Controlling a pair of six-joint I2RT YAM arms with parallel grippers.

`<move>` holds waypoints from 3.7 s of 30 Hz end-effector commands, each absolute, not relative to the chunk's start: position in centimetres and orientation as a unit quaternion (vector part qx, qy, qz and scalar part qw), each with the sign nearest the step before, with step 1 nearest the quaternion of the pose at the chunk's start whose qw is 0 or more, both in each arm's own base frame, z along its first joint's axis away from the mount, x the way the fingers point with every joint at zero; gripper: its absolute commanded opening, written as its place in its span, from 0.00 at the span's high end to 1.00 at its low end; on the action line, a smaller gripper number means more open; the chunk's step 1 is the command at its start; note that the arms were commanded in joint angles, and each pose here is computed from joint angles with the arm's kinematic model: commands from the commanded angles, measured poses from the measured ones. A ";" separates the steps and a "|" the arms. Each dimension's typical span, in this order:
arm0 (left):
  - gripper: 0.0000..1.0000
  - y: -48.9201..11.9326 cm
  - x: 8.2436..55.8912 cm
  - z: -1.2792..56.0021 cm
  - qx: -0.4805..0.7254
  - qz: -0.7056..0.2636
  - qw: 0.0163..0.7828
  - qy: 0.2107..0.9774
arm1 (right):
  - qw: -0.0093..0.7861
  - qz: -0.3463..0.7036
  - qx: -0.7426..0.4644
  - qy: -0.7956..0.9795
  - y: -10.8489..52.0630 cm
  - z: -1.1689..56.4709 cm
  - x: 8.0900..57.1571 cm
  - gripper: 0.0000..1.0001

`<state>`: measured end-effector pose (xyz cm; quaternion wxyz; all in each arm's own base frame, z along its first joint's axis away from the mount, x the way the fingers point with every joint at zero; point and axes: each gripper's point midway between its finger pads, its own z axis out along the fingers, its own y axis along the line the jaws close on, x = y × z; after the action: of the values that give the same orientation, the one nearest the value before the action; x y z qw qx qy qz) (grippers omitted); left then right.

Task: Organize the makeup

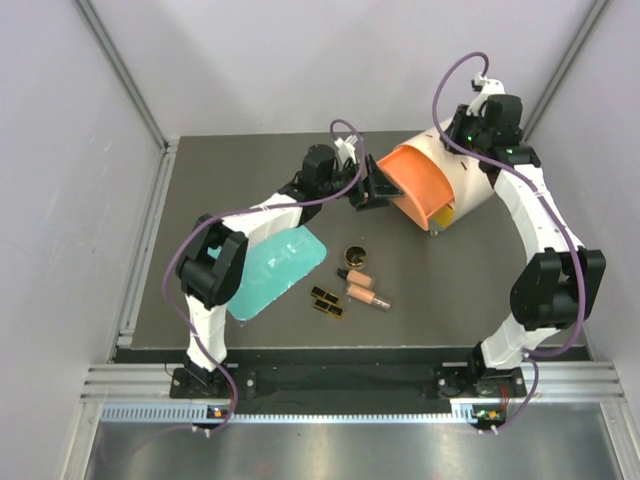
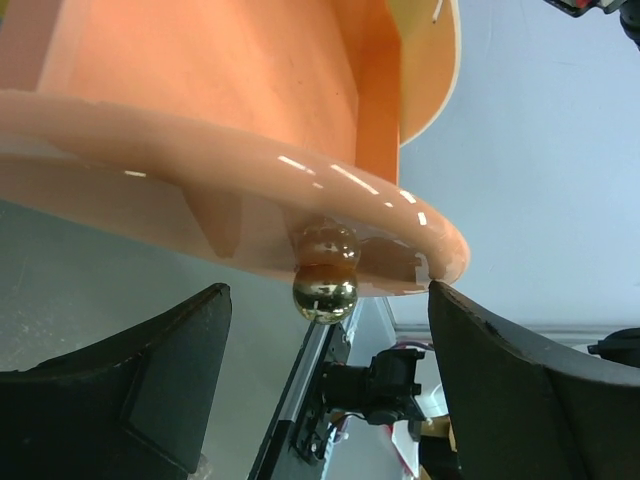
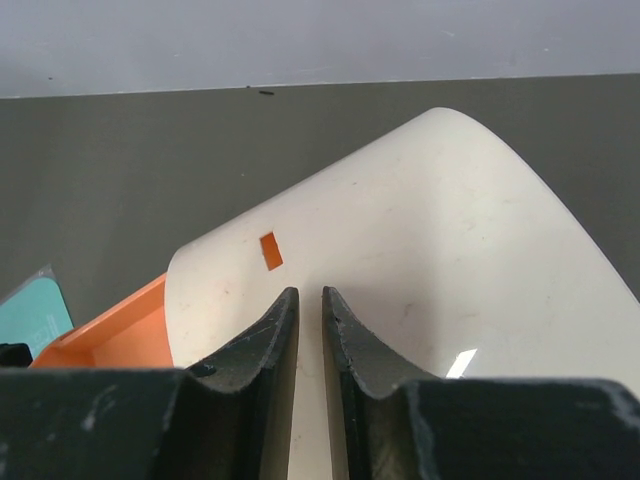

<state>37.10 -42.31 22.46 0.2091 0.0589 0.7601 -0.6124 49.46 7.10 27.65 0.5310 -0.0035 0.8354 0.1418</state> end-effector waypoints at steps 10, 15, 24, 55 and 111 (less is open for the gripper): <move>0.16 -42.6 38.3 25.9 0.090 -0.628 0.245 0.734 | 0.410 0.128 0.003 0.903 7.1 20.4 45.3 0.82; 0.16 -42.6 38.6 25.9 0.090 -0.627 0.247 0.734 | 0.407 0.128 0.002 0.904 7.1 20.1 44.9 0.82; 0.12 -41.6 37.2 26.5 0.112 -0.622 0.257 0.731 | 0.400 0.128 0.003 0.908 7.0 19.5 44.2 0.82; 0.04 -28.3 29.5 15.7 0.170 -0.286 0.253 0.909 | 0.380 0.140 -0.007 0.914 7.5 17.6 43.7 0.81; 0.18 -34.6 17.1 3.8 0.530 -0.163 0.051 0.831 | 0.373 0.132 -0.015 0.918 7.3 17.5 43.6 0.79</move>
<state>17.49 -35.77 3.25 0.0443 0.5128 0.8380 -0.1810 48.25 7.48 27.49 0.5416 -0.0254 0.8270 0.1486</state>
